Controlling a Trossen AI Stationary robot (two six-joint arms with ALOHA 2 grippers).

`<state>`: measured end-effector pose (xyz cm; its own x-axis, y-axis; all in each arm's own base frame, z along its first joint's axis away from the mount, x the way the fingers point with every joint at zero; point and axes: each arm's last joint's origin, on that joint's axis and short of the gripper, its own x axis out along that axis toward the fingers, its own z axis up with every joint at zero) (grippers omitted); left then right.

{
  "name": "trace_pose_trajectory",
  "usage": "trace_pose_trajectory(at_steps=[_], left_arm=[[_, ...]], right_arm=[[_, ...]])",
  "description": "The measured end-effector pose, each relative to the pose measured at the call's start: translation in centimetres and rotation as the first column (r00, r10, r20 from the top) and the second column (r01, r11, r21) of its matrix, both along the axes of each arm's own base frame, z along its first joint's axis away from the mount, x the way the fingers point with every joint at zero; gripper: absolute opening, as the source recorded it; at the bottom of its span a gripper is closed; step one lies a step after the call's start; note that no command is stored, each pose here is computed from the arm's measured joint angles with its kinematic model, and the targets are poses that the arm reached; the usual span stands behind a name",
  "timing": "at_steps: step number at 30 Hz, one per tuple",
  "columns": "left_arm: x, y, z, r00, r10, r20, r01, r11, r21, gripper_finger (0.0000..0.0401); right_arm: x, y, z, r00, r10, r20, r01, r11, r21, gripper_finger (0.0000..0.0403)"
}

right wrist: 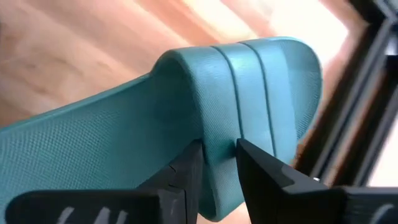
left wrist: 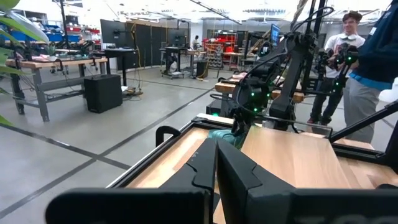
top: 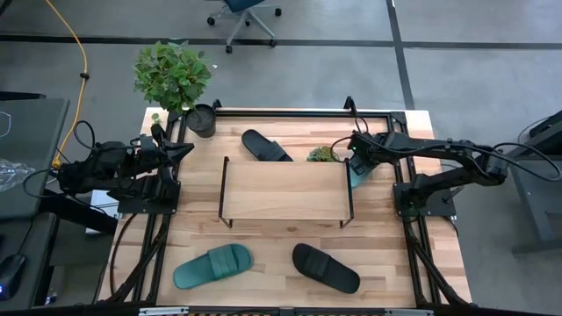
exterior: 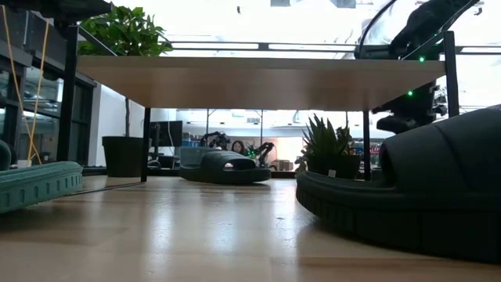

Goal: Pick and place slides into the shelf
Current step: Put the top green slipper on the shelf

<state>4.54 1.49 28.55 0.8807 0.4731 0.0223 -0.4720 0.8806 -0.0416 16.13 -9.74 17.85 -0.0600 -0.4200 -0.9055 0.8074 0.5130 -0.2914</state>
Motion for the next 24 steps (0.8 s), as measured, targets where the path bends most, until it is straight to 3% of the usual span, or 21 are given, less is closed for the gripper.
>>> trace_pose_trajectory(at_steps=[10, 24], left_arm=[[0.0, 0.0, 0.0, 1.000, 0.000, 0.000, 0.000, 1.000, -0.001, 0.0003], [0.0, 0.0, 0.0, 1.000, 0.000, -0.001, 0.000, 1.000, -0.001, 0.0003]], right_arm=[[-0.4, -0.5, 0.0, 0.997, -0.078, -0.002, 0.078, 0.997, -0.026, 0.0085], [-0.8, -1.0, 0.0, 0.987, -0.159, 0.021, 0.160, 0.987, -0.035, 0.0004]])
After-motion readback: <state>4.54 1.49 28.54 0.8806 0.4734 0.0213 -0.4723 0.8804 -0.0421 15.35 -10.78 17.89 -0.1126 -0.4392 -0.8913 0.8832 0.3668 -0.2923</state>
